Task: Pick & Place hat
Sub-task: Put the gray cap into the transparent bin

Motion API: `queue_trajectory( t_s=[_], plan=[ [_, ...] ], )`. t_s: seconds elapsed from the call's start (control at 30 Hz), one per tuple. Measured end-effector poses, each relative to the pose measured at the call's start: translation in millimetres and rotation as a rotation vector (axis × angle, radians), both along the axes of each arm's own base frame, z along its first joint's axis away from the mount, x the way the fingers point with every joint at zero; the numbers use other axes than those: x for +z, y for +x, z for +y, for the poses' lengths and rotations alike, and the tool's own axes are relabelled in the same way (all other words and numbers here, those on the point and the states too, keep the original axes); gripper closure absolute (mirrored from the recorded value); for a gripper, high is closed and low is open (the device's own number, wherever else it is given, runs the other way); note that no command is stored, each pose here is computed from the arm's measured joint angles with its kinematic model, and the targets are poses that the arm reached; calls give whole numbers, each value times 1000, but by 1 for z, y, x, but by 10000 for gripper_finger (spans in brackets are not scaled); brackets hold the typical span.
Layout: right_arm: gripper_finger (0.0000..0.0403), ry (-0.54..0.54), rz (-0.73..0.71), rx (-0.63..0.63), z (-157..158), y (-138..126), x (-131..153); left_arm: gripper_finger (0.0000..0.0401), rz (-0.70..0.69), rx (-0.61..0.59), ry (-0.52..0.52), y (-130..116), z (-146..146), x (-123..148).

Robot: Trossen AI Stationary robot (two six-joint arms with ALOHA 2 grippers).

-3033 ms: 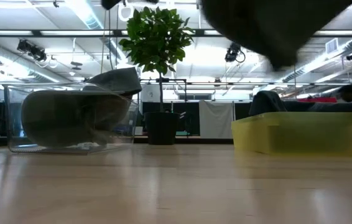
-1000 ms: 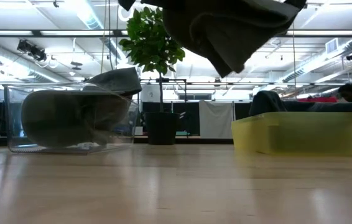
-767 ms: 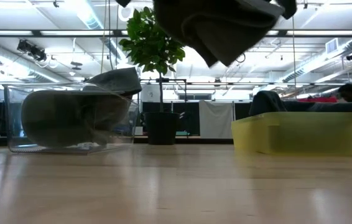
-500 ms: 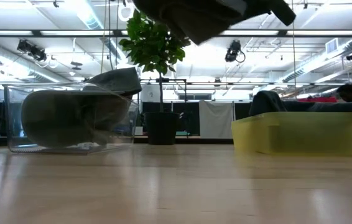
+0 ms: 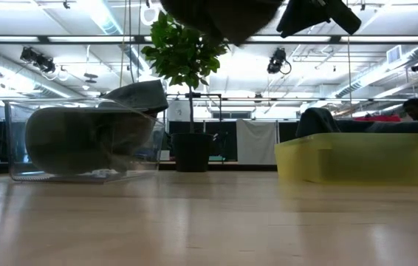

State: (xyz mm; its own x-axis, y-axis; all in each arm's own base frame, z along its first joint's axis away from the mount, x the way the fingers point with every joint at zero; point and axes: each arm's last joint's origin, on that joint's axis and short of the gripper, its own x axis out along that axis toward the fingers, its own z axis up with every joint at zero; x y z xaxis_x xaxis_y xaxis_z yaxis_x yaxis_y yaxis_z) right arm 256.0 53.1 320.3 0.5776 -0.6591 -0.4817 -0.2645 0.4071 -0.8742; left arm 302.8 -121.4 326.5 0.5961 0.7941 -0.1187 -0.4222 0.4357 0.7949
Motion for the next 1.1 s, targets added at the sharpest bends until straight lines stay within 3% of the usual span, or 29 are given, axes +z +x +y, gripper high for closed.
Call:
queue_trajectory(
  t_s=[0.07,0.13,0.3,0.47,0.63,0.87,1.0,1.1],
  plan=[
    [324,16,-9,-4,0,0,0,390,-5,-82,-171,1,15,-2],
    [324,38,-16,-2,1,0,0,390,26,-63,-286,-3,30,-9],
    [324,59,-13,0,1,0,-1,390,133,153,-316,-28,54,-26],
    [324,65,-8,5,1,-1,-2,390,104,272,-382,-55,53,-14],
    [324,66,-8,6,1,-1,-2,390,79,219,-411,-73,30,6],
    [324,66,-9,6,1,-1,-2,390,173,149,-662,-84,6,23],
    [324,86,-4,21,2,0,-2,390,230,175,-692,-84,8,14],
    [324,124,7,48,3,0,-3,390,225,181,-636,-83,11,10]
  ],
)
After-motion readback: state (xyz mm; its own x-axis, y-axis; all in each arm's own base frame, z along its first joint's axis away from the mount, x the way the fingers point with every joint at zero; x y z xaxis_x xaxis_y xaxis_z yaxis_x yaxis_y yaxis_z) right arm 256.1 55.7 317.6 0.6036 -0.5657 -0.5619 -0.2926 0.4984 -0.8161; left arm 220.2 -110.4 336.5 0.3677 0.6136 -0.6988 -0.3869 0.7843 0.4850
